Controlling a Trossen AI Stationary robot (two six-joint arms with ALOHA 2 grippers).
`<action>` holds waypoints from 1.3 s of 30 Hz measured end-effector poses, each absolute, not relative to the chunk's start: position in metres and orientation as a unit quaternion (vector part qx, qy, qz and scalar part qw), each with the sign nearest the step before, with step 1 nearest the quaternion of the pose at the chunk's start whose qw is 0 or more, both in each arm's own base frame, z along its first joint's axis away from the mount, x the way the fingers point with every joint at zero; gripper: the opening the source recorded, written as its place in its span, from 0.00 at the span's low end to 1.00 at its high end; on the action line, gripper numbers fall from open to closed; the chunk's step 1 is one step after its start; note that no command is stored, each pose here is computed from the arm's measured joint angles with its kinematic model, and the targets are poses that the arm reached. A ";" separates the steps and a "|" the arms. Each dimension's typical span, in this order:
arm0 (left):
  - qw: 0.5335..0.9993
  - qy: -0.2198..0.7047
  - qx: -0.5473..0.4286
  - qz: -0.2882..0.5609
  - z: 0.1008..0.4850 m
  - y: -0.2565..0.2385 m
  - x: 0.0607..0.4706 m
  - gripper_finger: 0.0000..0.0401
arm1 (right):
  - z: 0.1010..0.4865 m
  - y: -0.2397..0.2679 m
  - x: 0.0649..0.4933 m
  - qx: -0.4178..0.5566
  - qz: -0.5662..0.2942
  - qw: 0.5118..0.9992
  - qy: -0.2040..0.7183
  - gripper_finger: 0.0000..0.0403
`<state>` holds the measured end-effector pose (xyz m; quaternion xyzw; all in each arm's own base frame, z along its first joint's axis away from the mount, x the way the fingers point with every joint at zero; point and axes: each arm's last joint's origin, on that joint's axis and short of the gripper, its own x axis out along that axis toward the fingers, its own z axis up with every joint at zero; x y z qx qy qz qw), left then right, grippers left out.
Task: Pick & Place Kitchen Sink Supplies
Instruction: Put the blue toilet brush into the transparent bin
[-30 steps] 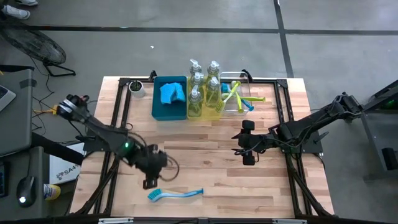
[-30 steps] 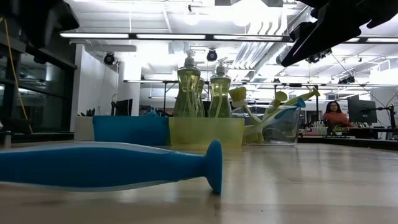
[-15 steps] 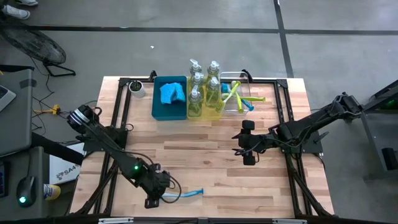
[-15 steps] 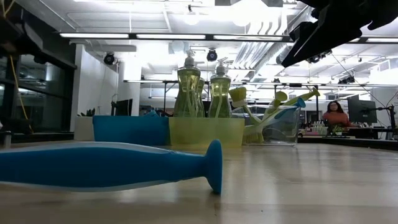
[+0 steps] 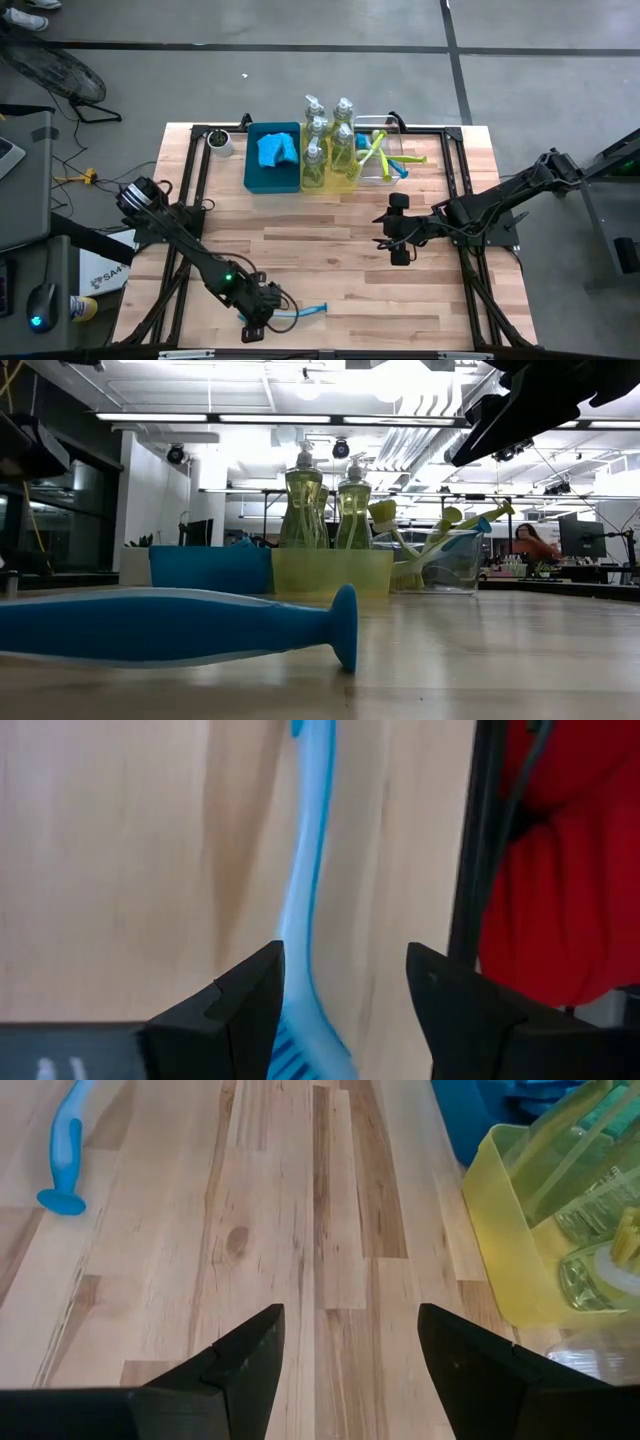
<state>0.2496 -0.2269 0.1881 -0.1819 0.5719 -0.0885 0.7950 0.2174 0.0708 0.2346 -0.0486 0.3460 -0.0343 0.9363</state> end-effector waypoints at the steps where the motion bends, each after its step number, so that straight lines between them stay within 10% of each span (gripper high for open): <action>1: 0.795 0.571 -0.183 -0.090 0.187 -0.228 0.250 0.52 | 0.235 0.071 0.217 -0.049 -0.034 0.936 0.346 0.56; 39: 0.778 0.599 -0.189 0.013 0.140 -0.232 0.258 0.40 | 0.234 0.071 0.217 -0.133 0.003 0.927 0.350 0.56</action>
